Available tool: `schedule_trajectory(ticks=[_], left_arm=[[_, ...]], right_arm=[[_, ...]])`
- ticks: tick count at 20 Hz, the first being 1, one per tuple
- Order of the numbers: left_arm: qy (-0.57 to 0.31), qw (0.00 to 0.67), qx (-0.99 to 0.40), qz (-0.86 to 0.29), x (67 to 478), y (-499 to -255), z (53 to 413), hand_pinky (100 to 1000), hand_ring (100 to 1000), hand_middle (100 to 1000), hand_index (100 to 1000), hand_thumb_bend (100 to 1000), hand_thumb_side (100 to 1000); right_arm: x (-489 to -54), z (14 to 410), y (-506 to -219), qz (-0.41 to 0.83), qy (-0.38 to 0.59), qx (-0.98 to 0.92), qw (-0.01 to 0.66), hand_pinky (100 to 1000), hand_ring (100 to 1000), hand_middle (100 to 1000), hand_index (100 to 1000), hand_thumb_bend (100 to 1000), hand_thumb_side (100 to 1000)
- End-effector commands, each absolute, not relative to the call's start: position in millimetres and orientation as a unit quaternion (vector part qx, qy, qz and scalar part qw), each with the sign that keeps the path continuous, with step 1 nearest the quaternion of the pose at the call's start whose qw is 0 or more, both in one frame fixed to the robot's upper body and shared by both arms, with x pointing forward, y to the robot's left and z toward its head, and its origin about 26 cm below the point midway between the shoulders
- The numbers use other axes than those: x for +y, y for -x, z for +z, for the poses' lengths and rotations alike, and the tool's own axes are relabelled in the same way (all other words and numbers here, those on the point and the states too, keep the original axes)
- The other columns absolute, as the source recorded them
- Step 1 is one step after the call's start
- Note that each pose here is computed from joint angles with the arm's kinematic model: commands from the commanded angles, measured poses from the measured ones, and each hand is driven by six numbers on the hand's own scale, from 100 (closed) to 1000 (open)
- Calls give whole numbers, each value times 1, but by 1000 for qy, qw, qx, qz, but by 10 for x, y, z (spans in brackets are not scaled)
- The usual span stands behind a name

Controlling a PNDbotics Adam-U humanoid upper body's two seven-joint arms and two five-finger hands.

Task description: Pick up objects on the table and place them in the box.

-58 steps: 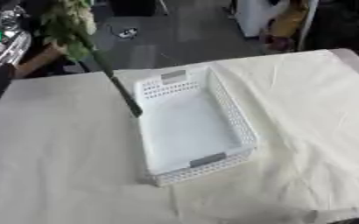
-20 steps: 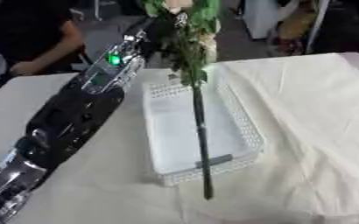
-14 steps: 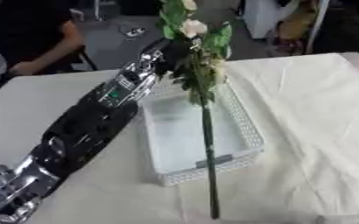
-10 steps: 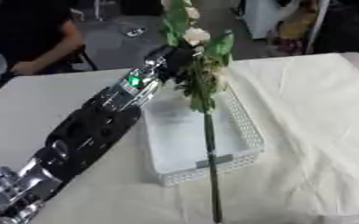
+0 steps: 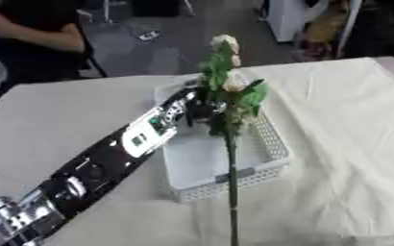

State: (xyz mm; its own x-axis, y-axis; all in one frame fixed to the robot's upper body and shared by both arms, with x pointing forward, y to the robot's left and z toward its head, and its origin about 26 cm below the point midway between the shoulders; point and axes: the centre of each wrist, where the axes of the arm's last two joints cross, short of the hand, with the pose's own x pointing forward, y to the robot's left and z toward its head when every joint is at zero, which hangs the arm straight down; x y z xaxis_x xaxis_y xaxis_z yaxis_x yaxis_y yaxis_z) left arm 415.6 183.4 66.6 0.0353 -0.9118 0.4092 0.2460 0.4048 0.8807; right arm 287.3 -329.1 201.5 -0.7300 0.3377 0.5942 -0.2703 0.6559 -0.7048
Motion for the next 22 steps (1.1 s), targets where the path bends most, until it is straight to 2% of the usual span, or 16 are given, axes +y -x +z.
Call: schedule_trajectory(ticks=[1, 13, 16, 19, 22], left_arm=[[-393, 585, -503, -500, 1966, -4215, 929, 882, 939, 966, 972, 694, 1000], [-425, 563, -460, -539, 2038, -4212, 1131, 896, 935, 958, 956, 692, 993], [-452, 545, -461, -535, 2135, -4209, 1288, 900, 935, 954, 951, 706, 978], [-508, 501, -451, -536, 2359, -4166, 1611, 937, 943, 934, 934, 813, 896], [-583, 437, -441, -524, 2681, -3991, 2127, 991, 944, 918, 910, 898, 821]], right_arm=[[-3302, 2112, -2855, 424, 31, -833, 355, 718, 785, 851, 1000, 100, 474], [-3307, 2108, -2852, 424, 31, -832, 357, 718, 783, 849, 999, 100, 473], [-3309, 2105, -2851, 424, 31, -831, 358, 717, 782, 849, 999, 100, 473], [-3311, 2103, -2849, 425, 31, -830, 359, 717, 782, 849, 997, 100, 473], [-3317, 2105, -2847, 426, 33, -829, 361, 717, 781, 849, 997, 100, 474]])
